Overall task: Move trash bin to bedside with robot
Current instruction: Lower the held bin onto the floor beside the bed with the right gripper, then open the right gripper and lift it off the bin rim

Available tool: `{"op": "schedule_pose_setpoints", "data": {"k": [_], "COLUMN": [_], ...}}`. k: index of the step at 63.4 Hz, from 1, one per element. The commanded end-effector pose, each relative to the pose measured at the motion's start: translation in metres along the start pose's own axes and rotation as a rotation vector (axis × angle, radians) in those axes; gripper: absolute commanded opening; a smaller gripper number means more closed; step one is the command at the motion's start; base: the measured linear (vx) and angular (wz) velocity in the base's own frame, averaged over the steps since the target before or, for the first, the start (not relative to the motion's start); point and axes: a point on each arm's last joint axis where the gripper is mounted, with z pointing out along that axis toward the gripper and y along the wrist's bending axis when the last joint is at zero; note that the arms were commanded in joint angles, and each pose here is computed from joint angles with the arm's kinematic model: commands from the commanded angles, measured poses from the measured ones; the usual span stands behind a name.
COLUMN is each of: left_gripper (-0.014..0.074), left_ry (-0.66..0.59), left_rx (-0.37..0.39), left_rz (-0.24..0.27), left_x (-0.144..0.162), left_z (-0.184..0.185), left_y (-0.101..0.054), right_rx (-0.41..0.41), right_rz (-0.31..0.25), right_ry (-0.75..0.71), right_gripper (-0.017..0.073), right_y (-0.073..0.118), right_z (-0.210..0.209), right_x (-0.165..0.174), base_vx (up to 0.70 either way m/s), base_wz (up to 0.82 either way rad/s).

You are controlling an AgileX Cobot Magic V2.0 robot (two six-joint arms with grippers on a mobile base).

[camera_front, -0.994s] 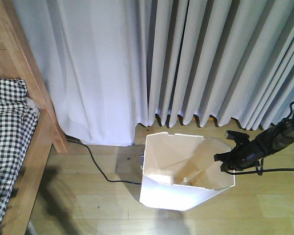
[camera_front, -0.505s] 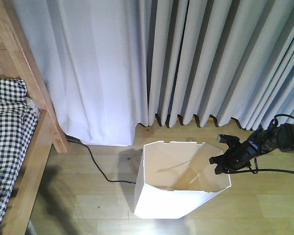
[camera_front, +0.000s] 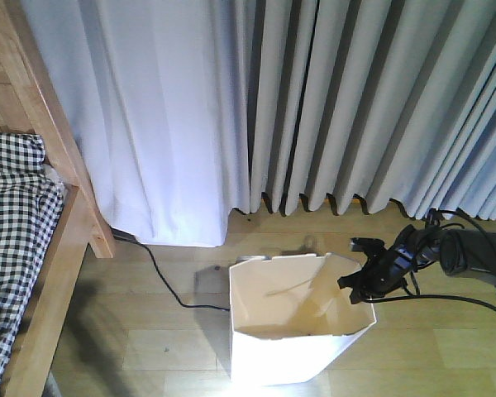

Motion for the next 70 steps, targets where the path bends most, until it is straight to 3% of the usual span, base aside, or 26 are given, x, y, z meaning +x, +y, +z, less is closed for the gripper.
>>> {"op": "schedule_pose_setpoints", "data": {"k": [1,55,70], "left_gripper": [-0.0006,-0.0006,-0.0006], "left_ry": [-0.064,-0.064,-0.064], "left_rx": [0.010,0.010,0.010], "left_rz": [-0.009,-0.009,-0.009], "left_x": [-0.0008,-0.0008,-0.0008], "left_z": [0.0005,0.0005,0.0005], "left_y": [-0.0002,-0.0002,-0.0002], "right_rx": [-0.067,-0.050,-0.022], "right_rz": [0.025,0.038,0.040], "right_ry": [-0.072,-0.077,-0.062], "right_gripper": [0.0059,0.0250,0.0262], "right_y": [0.0113,0.0084,0.0059], "right_z": [-0.0390,-0.0321,-0.0319], "right_x": [-0.0324,-0.0294,-0.0280], "base_vx": [0.00,0.00,0.00], "base_wz": [0.00,0.00,0.00]}}
